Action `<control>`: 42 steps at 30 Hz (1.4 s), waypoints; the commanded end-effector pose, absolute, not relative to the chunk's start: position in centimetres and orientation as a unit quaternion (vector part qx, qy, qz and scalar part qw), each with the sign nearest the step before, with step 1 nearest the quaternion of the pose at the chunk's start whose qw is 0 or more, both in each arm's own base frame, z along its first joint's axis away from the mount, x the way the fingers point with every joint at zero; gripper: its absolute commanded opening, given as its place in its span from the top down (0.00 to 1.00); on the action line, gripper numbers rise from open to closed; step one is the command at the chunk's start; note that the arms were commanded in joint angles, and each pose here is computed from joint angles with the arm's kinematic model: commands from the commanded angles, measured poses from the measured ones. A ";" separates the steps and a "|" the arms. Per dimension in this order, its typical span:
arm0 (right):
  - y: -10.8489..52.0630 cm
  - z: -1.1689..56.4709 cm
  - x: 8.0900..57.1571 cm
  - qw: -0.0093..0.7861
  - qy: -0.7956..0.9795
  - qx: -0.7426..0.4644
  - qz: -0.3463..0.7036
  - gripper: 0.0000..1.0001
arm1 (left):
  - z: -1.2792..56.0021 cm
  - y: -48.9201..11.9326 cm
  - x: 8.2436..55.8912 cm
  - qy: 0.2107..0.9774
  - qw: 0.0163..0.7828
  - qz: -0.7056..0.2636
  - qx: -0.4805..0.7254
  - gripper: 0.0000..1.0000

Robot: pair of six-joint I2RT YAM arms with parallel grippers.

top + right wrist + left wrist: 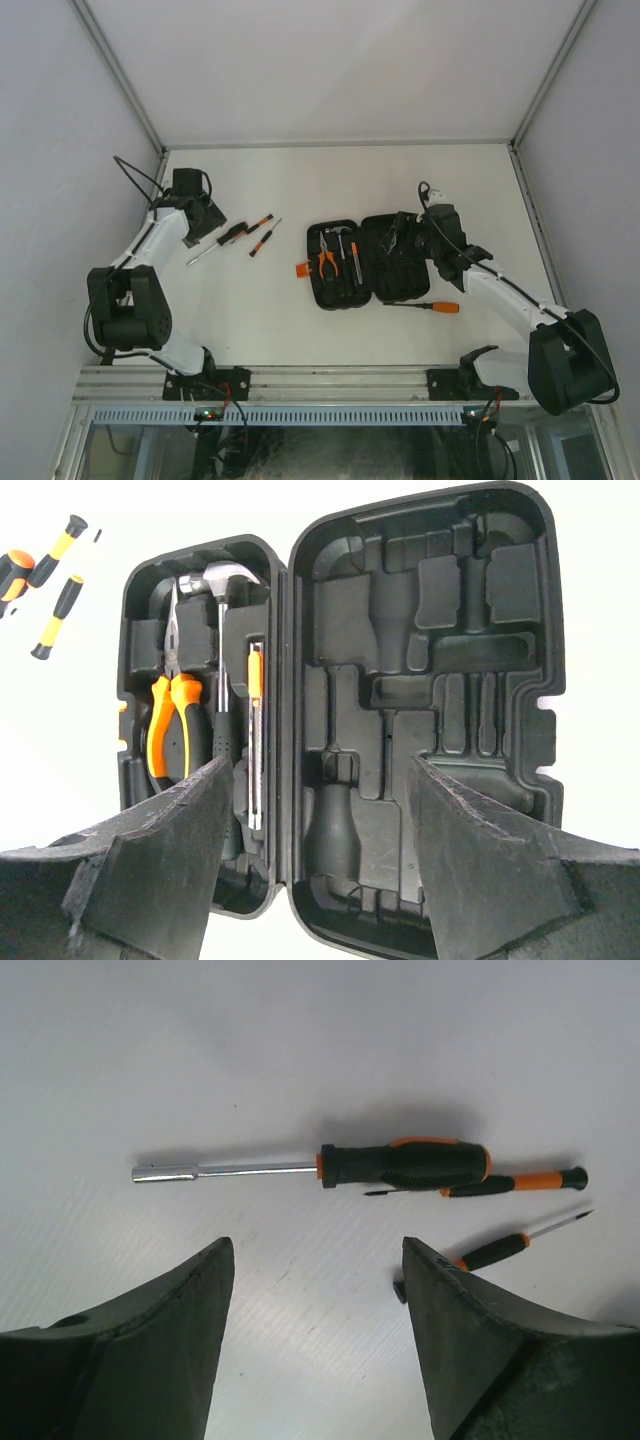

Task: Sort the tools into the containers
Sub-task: Pick up the screwdriver from the center of the board.

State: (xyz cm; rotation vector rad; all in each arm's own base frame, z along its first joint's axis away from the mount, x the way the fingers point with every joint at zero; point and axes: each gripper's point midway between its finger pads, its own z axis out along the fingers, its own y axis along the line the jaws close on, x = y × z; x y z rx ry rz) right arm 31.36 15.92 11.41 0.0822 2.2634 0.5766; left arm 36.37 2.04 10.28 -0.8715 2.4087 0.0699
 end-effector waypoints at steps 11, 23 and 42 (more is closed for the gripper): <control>15.6 11.7 31.5 0.385 0.891 0.055 0.234 0.32 | 9.8 3.7 36.5 0.816 0.288 0.040 -0.500 0.18; 16.0 11.7 31.0 0.374 0.893 0.054 0.244 0.32 | 7.2 3.6 36.7 0.745 0.254 0.013 -0.616 0.17; 16.8 11.3 30.6 0.358 0.895 0.063 0.258 0.34 | 2.5 4.2 37.3 0.734 0.189 0.003 -0.652 0.30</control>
